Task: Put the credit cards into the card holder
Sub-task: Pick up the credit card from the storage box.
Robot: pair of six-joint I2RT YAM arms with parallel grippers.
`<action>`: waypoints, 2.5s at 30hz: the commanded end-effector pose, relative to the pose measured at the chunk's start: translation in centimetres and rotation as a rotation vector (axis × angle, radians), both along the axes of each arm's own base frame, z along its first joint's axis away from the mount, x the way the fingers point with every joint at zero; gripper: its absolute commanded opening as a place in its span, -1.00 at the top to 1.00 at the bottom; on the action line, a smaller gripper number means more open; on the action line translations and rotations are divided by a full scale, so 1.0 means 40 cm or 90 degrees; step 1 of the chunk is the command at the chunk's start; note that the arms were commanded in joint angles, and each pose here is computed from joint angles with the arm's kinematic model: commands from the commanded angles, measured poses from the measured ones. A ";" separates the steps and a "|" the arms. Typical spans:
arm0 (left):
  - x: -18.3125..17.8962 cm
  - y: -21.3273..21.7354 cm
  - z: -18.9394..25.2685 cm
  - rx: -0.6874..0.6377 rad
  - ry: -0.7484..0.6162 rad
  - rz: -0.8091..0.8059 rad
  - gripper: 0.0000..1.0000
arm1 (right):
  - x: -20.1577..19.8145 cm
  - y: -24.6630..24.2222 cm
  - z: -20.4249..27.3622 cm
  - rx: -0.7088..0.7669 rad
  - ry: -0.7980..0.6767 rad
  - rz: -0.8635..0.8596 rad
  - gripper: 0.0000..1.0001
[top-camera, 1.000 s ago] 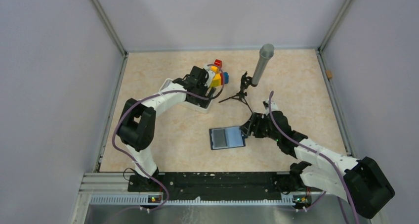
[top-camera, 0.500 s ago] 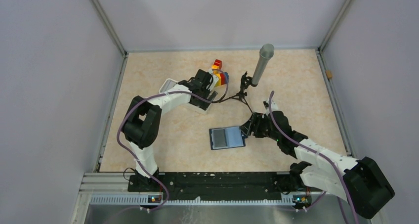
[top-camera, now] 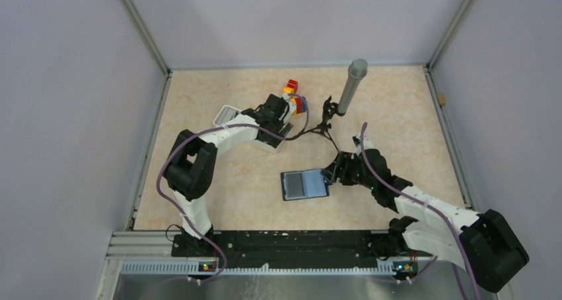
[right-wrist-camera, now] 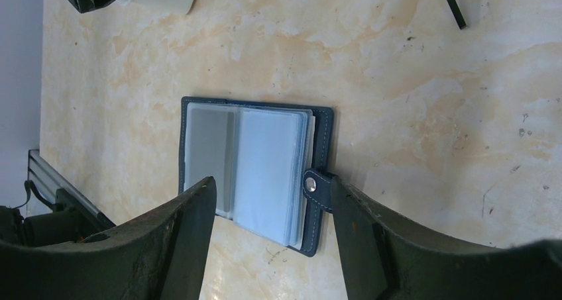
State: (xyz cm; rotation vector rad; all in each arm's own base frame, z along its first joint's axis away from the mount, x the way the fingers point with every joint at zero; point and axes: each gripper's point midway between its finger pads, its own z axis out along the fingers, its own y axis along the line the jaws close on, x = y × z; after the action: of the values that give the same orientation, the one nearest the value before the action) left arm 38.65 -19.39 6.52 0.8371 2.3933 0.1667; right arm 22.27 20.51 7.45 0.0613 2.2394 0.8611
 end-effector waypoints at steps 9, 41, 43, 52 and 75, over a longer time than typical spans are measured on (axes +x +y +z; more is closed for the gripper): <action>0.021 0.006 0.101 -0.008 -0.070 0.003 -0.47 | 0.015 0.007 0.017 0.020 -0.015 -0.002 -0.26; -0.024 -0.017 0.106 -0.025 -0.045 -0.014 0.70 | 0.011 0.012 0.011 0.022 -0.006 0.004 -0.26; -0.029 -0.024 0.115 -0.037 -0.044 -0.017 0.83 | 0.011 0.013 0.012 0.023 -0.006 0.004 -0.26; -0.079 -0.051 0.123 -0.109 0.000 -0.008 1.00 | 0.014 0.007 0.033 0.021 -0.016 -0.003 -0.26; -0.305 -0.158 0.459 -0.686 -0.069 0.002 1.00 | 0.002 0.115 0.360 0.300 -0.202 0.104 -0.49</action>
State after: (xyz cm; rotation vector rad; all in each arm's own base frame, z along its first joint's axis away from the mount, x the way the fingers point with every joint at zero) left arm 29.01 -21.73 20.89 0.2804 2.0980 -0.5620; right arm 22.31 23.47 15.81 0.0109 1.9530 1.1755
